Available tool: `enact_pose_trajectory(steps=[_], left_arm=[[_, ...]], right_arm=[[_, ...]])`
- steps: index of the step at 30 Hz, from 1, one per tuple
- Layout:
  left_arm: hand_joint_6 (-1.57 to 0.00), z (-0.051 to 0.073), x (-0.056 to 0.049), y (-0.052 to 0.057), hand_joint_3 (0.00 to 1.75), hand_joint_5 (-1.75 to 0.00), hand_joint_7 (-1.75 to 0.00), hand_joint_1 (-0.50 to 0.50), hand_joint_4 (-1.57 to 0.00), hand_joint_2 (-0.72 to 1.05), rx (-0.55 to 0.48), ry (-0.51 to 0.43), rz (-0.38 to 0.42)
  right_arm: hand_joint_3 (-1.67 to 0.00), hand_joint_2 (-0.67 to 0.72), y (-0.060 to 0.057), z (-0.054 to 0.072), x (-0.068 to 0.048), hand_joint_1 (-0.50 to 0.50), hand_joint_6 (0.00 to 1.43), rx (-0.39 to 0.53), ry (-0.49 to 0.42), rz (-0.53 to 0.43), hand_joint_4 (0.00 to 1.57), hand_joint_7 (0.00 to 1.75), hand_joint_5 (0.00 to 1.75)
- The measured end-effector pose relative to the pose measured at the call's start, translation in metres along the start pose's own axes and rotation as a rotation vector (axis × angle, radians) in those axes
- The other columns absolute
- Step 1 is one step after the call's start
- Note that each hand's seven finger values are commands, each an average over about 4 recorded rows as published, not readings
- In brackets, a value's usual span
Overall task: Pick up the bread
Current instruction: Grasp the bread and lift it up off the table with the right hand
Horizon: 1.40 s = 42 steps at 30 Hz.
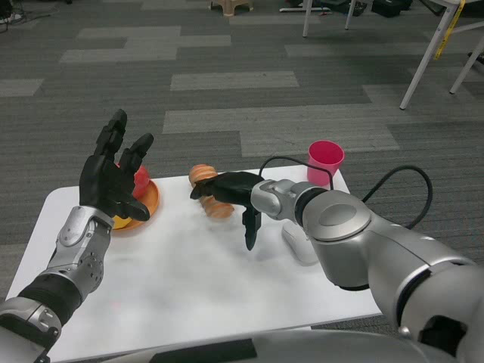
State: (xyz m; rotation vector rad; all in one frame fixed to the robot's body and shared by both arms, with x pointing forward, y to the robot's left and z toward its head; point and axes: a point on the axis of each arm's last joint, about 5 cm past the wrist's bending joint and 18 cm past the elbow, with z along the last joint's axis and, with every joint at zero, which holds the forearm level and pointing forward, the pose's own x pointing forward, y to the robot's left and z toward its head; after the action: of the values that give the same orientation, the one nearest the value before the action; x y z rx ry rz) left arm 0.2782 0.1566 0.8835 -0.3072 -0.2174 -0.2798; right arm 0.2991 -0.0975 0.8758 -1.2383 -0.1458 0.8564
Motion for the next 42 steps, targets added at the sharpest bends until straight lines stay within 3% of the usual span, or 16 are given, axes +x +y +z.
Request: enact_pose_trajectory(steps=[9, 15, 23, 28, 31, 42], left_arm=[[0.00, -0.003, -0.004, 0.001, 0.09, -0.51, 0.00, 0.50, 0.00, -0.46, -0.003, 0.011, 0.008], [0.00, -0.004, -0.005, 0.001, 0.09, -0.51, 0.00, 0.50, 0.00, -0.46, -0.004, 0.015, 0.010], [0.00, -0.006, -0.010, 0.003, 0.09, -0.51, 0.00, 0.50, 0.00, -0.46, -0.008, 0.022, 0.023], [0.00, -0.005, -0.010, 0.004, 0.09, -0.51, 0.00, 0.50, 0.00, -0.46, -0.010, 0.017, 0.032], [0.00, -0.005, -0.010, 0.004, 0.09, -0.51, 0.00, 0.50, 0.00, -0.46, -0.011, 0.015, 0.035], [0.00, -0.003, -0.010, 0.007, 0.09, -0.51, 0.00, 0.50, 0.00, -0.46, -0.015, 0.002, 0.052]], right_arm=[[-0.16, -0.16, 0.002, -0.001, 0.000, -0.46, 0.00, -0.066, -0.003, 0.060, 0.00, 0.56, 0.00], [-0.16, -0.16, 0.000, -0.002, -0.001, -0.46, 0.00, -0.057, 0.007, 0.077, 0.00, 0.56, 0.00], [-0.16, -0.26, 0.010, -0.007, -0.007, -0.46, 0.00, 0.066, 0.008, 0.111, 0.00, 0.52, 0.00], [-0.18, -0.32, 0.015, -0.013, -0.014, -0.47, 0.00, 0.179, -0.005, 0.091, 0.00, 0.42, 0.00], [-0.24, -0.35, 0.018, -0.016, -0.018, -0.46, 0.00, 0.230, -0.009, 0.071, 0.00, 0.45, 0.00], [-0.36, -0.41, 0.023, -0.027, -0.034, -0.46, 0.00, 0.289, -0.052, 0.046, 0.00, 0.42, 0.00]])
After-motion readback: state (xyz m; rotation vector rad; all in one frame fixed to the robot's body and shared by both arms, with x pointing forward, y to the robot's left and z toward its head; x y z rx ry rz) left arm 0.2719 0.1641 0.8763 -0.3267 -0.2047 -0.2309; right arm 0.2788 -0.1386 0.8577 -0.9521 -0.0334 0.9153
